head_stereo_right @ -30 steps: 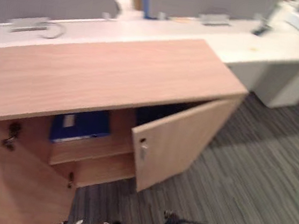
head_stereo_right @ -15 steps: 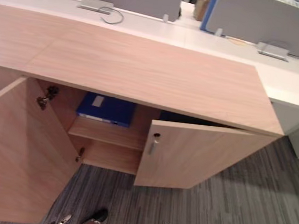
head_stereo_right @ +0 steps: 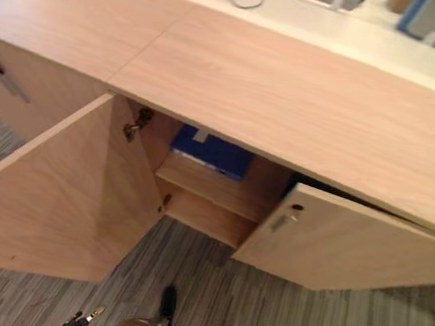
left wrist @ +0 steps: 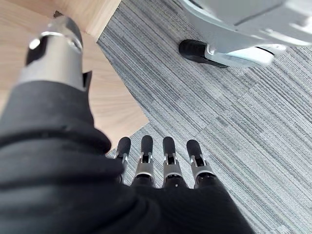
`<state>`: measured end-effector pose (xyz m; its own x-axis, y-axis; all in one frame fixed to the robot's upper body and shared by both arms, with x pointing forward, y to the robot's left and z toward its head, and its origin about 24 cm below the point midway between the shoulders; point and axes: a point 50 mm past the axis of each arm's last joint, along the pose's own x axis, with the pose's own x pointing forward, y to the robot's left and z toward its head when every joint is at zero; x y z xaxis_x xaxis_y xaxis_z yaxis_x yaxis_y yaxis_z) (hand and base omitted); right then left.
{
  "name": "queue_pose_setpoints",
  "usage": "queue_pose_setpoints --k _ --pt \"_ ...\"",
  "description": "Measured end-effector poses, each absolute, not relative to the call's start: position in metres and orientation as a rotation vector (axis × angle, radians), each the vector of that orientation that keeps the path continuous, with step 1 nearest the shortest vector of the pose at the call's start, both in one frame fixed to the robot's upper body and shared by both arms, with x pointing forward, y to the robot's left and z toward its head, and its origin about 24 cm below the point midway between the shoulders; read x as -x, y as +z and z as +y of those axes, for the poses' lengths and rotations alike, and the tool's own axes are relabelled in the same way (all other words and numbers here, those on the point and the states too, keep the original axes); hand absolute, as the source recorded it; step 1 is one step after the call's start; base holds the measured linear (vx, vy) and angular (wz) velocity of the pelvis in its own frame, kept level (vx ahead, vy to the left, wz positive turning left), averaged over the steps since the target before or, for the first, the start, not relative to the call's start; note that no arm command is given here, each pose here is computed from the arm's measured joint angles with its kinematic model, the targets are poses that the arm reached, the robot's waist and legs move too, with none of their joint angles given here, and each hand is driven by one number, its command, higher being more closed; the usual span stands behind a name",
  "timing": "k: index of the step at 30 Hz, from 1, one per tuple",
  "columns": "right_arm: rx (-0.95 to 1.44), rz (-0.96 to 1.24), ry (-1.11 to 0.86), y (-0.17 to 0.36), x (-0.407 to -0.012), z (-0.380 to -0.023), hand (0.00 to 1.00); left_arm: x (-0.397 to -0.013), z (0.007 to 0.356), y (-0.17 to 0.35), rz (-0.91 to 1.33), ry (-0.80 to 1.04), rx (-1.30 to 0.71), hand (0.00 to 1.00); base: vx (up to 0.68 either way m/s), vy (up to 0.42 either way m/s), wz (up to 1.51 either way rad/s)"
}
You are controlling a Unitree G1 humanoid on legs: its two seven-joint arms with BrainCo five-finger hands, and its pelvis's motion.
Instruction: Walk over to the cabinet, pick up the folder, carry it to the office cabinet, place the folder inside the office cabinet, then close the office cabinet door
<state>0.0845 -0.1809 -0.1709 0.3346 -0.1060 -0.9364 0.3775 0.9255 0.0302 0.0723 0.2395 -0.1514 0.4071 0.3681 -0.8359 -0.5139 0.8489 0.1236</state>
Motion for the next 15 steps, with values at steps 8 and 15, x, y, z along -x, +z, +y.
queue_pose_setpoints --k 8,15 --pt "-0.262 1.135 -0.299 -0.167 -0.101 -0.175 0.0 -0.058 0.237 -0.154 1.043 0.538 0.145 0.0 0.06 -0.037 0.43" --pt "-0.205 1.112 -0.3 -0.164 -0.094 -0.188 0.0 -0.046 0.229 -0.16 1.116 0.51 0.112 0.0 0.02 -0.042 0.76"
